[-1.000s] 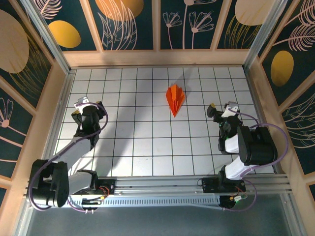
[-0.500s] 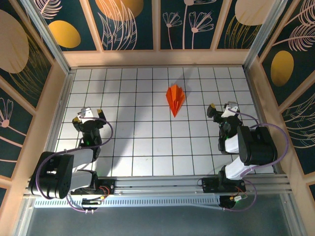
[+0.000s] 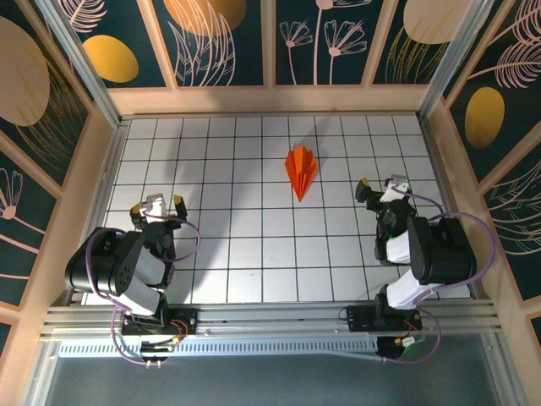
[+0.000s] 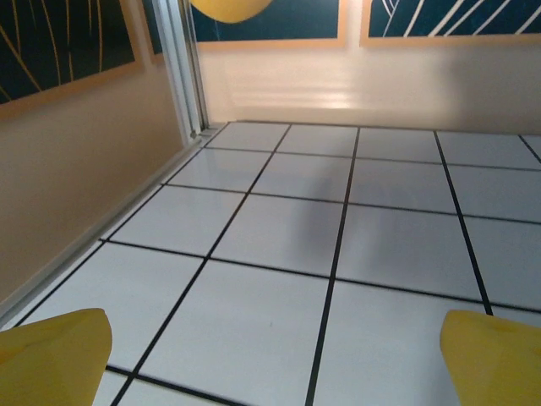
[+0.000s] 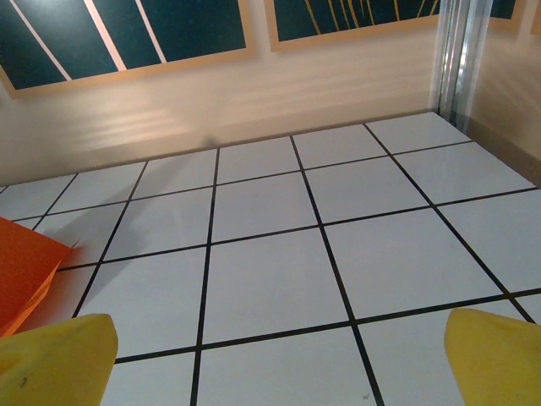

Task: Fold a paper plane with a square sheet of paper (fold left side to right side)
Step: Reset both arms

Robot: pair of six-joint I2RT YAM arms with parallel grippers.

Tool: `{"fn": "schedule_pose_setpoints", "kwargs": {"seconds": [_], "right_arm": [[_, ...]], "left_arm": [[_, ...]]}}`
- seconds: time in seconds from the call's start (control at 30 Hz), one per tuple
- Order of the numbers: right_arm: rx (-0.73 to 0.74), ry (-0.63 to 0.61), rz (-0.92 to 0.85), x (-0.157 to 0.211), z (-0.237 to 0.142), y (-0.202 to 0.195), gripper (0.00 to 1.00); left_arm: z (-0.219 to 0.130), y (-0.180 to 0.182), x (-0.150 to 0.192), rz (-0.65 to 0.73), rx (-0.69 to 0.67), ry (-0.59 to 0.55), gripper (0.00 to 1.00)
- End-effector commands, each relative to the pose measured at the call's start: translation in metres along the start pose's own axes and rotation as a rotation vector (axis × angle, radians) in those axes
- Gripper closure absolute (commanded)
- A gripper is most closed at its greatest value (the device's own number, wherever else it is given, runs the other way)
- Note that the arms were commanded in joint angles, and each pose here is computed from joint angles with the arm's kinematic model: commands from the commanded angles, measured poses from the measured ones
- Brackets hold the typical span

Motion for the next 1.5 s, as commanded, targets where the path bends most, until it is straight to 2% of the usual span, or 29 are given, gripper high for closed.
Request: {"fn": "schedule_pose_setpoints", "kwargs": {"seconds": [0.0,0.17,0.4,0.57,0.73,0.9,1.0,1.47], "right_arm": [[0.010,-0.024,-0.014,-0.005,0.000,0.001,0.01],[0.009,-0.023,-0.013,-0.005,-0.001,0.001,0.01],[0.009,-0.023,-0.014,-0.005,-0.001,0.001,0.01],[0.008,-0.022,-0.014,-0.005,0.000,0.001,0.01],[0.010,-0.023,-0.013,-0.005,-0.001,0.001,0.01],[0.009,-0.025,-0.013,-0.006,0.000,0.001,0.01],[0.009,-0.023,-0.012,-0.005,-0.001,0.001,0.01],[0.009,-0.024,-0.013,-0.005,0.000,0.001,0.01]], "left_arm": [[-0.008,0.005,-0.039,-0.079,0.004,-0.225,0.01],[-0.010,0.005,-0.039,-0.077,0.010,-0.235,0.01],[0.013,-0.002,-0.036,-0.055,-0.010,-0.147,0.01],[0.009,-0.001,-0.036,-0.056,-0.005,-0.157,0.01],[0.001,-0.005,-0.038,-0.035,0.063,-0.195,0.01],[0.025,-0.011,-0.035,-0.026,0.107,-0.106,0.01],[0.050,-0.001,-0.032,-0.087,0.096,-0.008,0.01],[0.048,0.001,-0.032,-0.089,0.092,-0.018,0.01]]}}
Point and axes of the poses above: each hand's point on the last joint's axis, 136 mm out from that joint toward the fingers, its own z axis out along the fingers, its own y axis along the line the jaws close on, x = y × z, the point moved 7 cm from there along -z, back along the fingers, and after that the axes turned 4 degrees about z, right-handed, at the moved point
